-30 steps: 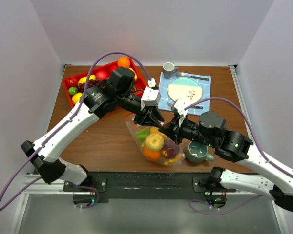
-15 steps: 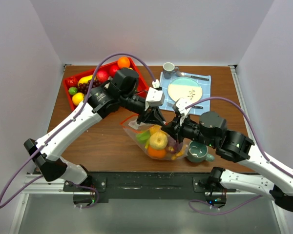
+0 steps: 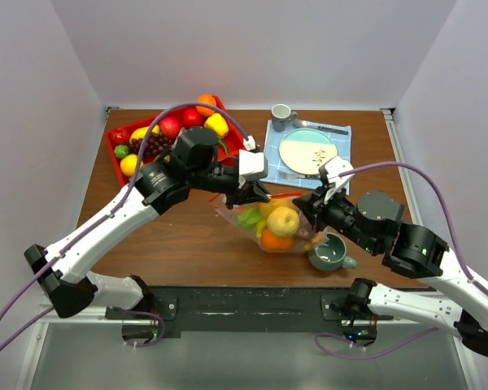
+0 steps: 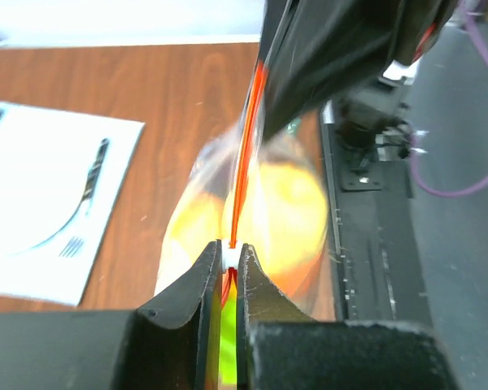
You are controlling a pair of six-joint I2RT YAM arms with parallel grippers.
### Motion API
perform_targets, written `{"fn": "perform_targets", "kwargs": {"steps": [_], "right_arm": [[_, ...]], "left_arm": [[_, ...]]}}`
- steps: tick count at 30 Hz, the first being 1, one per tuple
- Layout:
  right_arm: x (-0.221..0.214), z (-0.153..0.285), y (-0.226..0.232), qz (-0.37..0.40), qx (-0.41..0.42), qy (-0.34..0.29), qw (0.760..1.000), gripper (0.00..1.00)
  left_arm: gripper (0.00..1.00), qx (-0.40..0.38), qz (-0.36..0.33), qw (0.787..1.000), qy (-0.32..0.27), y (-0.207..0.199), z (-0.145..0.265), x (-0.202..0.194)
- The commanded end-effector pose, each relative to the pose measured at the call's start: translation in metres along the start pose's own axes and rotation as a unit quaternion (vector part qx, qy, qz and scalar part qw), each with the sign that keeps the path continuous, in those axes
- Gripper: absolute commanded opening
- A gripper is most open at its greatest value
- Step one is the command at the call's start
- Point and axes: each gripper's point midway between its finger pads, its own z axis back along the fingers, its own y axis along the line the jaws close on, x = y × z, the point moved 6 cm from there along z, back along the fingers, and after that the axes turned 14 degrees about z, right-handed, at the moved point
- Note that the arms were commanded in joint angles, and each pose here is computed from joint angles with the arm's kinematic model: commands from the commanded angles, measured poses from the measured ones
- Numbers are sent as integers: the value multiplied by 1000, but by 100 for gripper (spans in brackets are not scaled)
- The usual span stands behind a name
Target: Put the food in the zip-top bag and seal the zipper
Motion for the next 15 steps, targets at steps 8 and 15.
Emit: {"fn": "perform_targets", "kwargs": {"steps": [8, 15], "right_arm": [[42, 39, -66, -46, -237, -63, 968, 0], [41, 36, -71, -41, -268, -57, 961, 0]], "left_arm": [[0, 244, 114, 963, -32, 53, 52, -51], [0, 349, 152, 923, -63, 74, 86, -65]]}}
